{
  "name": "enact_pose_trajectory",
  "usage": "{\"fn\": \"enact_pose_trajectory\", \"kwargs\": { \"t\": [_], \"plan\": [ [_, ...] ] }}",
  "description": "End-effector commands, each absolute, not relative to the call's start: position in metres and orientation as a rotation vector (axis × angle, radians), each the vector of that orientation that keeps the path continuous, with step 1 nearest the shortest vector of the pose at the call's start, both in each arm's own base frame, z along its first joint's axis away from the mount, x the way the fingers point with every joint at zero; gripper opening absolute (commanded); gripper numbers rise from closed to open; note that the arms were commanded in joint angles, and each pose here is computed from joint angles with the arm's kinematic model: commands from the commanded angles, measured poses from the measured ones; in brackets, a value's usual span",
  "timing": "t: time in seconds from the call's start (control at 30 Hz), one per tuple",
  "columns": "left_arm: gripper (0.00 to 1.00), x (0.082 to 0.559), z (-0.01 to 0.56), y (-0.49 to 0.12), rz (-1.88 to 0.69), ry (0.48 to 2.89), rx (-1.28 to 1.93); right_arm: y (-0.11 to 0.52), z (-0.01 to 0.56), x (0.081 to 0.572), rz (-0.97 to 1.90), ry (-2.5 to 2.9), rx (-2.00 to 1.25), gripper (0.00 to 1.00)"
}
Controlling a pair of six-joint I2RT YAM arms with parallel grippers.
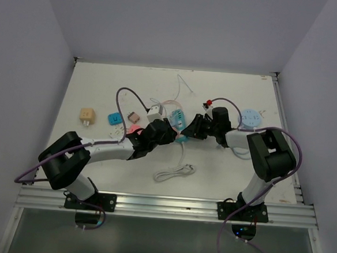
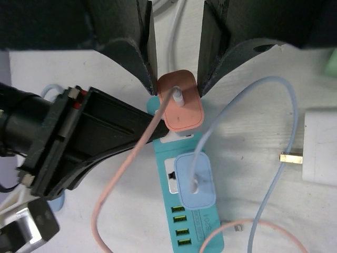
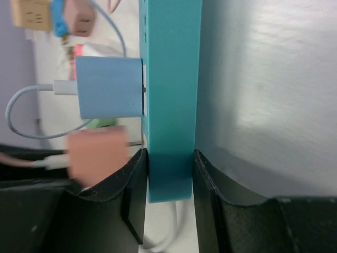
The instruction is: Pull the plug off the socket
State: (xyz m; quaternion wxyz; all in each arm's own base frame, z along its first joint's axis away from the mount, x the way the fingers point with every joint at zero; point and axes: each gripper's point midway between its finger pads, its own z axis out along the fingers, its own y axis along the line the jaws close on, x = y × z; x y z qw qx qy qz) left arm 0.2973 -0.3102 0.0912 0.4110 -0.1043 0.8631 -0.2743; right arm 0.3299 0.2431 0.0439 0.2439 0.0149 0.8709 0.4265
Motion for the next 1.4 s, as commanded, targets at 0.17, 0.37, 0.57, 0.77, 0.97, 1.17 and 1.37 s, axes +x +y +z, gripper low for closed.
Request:
{"fn": "enact_pose_trajectory", "kwargs": {
  "t": [0.17,0.37,0.57,0.77,0.97,1.17,1.37],
  "plan": [
    [0.0,0.32,0.173,-0.312,-0.867,1.922,-0.412,0.184,0.002,0.356,0.693,2.453,0.179,0.0],
    [0.08,0.317,0.162,-0.326,-0.866,1.998,-0.344,0.192,0.009,0.356,0.748,2.421,0.145,0.0],
    [0.09,0.312,0.15,-0.32,-0.822,2.045,-0.335,0.192,0.013,0.356,0.75,2.407,0.135,0.0],
    [0.08,0.313,0.146,-0.283,-0.582,2.091,-0.309,0.186,0.013,0.356,0.702,2.412,0.164,0.0],
    [0.11,0.314,0.124,-0.221,-0.406,2.122,-0.389,0.188,0.015,0.356,0.725,2.407,0.162,0.0],
    [0.15,0.334,0.108,-0.192,-0.332,2.164,-0.403,0.192,0.017,0.356,0.748,2.403,0.146,0.0],
    [0.34,0.351,0.099,-0.189,-0.374,2.18,-0.398,0.195,0.016,0.355,0.773,2.408,0.132,0.0]
  ]
}}
